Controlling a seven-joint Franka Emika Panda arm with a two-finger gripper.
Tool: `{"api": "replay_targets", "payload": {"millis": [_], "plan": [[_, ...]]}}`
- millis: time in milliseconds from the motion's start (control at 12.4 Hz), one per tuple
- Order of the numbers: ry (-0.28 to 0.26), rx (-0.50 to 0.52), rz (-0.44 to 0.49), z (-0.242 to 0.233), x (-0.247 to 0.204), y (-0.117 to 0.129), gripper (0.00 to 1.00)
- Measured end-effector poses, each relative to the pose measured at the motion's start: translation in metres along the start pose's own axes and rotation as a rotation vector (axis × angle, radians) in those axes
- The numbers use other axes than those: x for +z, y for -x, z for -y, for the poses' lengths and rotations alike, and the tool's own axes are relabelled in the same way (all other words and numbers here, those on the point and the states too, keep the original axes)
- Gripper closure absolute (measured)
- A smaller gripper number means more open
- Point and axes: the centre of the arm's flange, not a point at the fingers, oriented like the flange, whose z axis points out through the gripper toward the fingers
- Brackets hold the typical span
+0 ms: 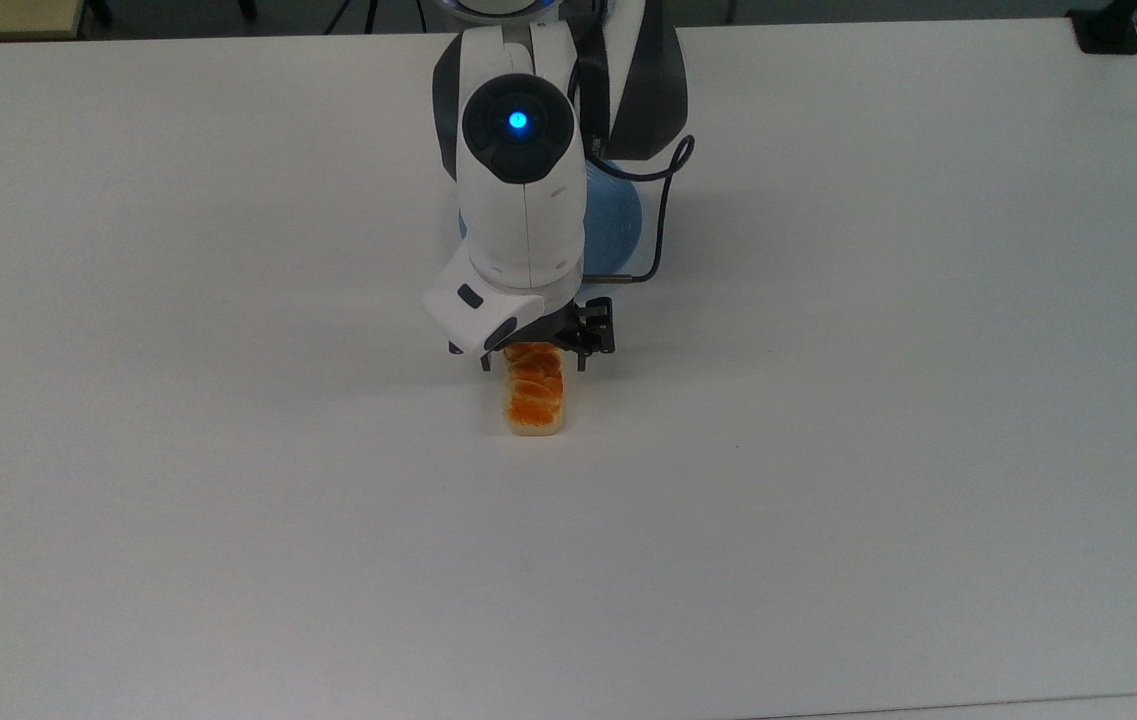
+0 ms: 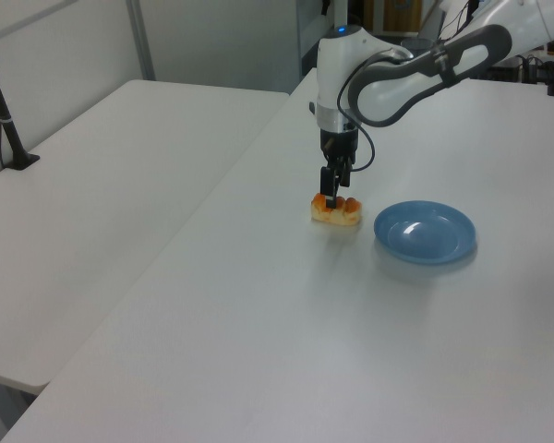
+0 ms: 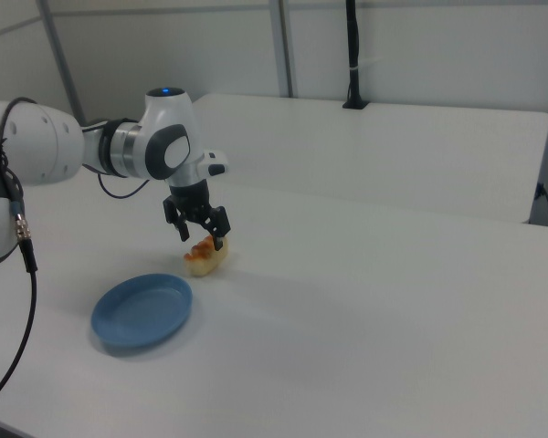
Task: Put the bread on a plate
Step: 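Close the gripper on the bread pastry and lift it, then carry the held pastry over the blue plate and lower it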
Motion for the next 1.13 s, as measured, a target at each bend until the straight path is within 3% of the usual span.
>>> {"api": "replay_targets", "payload": {"millis": [243, 405, 567, 647, 890, 1133], "plan": [[0.004, -0.002, 0.013, 0.0, 0.017, -0.001, 0.07], [0.001, -0.002, -0.014, 0.0, 0.021, -0.005, 0.15], [0.009, -0.008, -0.019, 0.0, 0.03, -0.007, 0.29], [0.025, -0.019, -0.021, -0.001, 0.031, -0.007, 0.44], [0.035, -0.025, -0.034, -0.002, 0.026, -0.01, 0.51], [0.036, -0.021, -0.069, -0.005, -0.004, -0.007, 0.51]]}}
